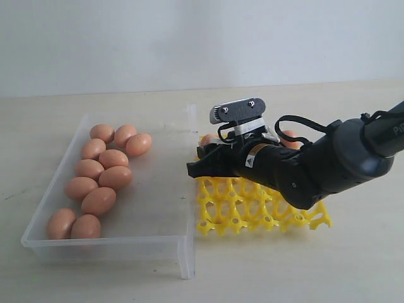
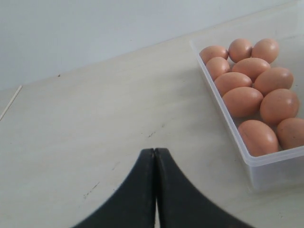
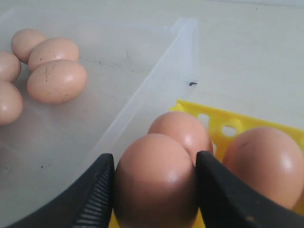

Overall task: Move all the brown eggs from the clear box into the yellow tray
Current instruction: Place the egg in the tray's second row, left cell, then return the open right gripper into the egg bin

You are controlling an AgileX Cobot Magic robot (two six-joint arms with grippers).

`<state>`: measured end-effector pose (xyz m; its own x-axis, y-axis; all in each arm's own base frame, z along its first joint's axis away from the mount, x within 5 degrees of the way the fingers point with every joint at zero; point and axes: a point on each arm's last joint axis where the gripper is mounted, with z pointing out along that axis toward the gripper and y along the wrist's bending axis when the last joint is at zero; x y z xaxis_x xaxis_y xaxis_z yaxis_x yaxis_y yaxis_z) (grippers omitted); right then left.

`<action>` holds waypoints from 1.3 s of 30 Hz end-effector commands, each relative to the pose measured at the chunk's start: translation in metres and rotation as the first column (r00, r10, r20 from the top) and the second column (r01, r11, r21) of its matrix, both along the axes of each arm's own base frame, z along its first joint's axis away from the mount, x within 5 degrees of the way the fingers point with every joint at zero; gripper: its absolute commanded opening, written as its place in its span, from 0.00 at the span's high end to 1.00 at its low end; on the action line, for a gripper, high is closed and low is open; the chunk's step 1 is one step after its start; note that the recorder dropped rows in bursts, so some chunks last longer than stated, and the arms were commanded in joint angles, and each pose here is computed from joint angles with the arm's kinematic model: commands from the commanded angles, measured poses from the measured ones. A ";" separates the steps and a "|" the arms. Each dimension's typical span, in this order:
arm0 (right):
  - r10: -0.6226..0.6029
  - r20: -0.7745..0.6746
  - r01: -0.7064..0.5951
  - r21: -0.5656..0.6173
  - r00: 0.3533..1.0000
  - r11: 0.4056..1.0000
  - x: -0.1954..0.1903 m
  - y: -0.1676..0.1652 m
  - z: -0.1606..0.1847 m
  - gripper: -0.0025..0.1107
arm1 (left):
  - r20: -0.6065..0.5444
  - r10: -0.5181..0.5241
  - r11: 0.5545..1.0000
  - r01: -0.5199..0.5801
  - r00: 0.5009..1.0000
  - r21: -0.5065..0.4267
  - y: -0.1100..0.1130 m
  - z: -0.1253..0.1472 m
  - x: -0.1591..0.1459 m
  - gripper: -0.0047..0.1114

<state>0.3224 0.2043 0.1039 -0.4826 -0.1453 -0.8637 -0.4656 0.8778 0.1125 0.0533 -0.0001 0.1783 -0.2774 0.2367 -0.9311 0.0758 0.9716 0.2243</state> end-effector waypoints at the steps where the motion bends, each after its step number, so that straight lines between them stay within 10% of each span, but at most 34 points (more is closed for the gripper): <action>1: 0.005 0.026 -0.006 0.009 1.000 1.000 0.005 0.001 0.002 0.90 | 0.018 0.000 1.000 0.001 1.000 -0.006 0.000 0.002 0.000 0.96; 13: 0.025 0.001 -0.025 0.026 1.000 0.999 0.003 0.003 -0.002 0.50 | 0.018 0.000 1.000 0.001 1.000 -0.006 0.000 0.002 0.000 0.96; 25: -0.014 -0.205 0.001 -0.063 0.979 0.998 -0.019 -0.002 0.082 0.48 | 0.018 0.000 1.000 0.001 1.000 -0.006 0.000 0.002 0.000 0.96; 30: 0.130 -0.404 -0.169 -0.062 0.906 0.984 -0.038 0.066 0.131 0.48 | 0.018 0.000 1.000 0.001 1.000 -0.006 0.000 0.002 0.000 0.96; 39: 0.099 -0.602 -0.032 0.121 0.793 0.992 -0.017 0.152 0.099 0.48 | 0.018 0.000 1.000 0.001 1.000 -0.006 0.000 0.002 0.000 0.96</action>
<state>0.2996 0.3412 0.2135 -0.8594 -0.1872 -0.4758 -0.4132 0.8024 0.4306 0.0533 -0.0001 0.1783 -0.2774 0.2367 -0.9311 0.0758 0.9716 0.2243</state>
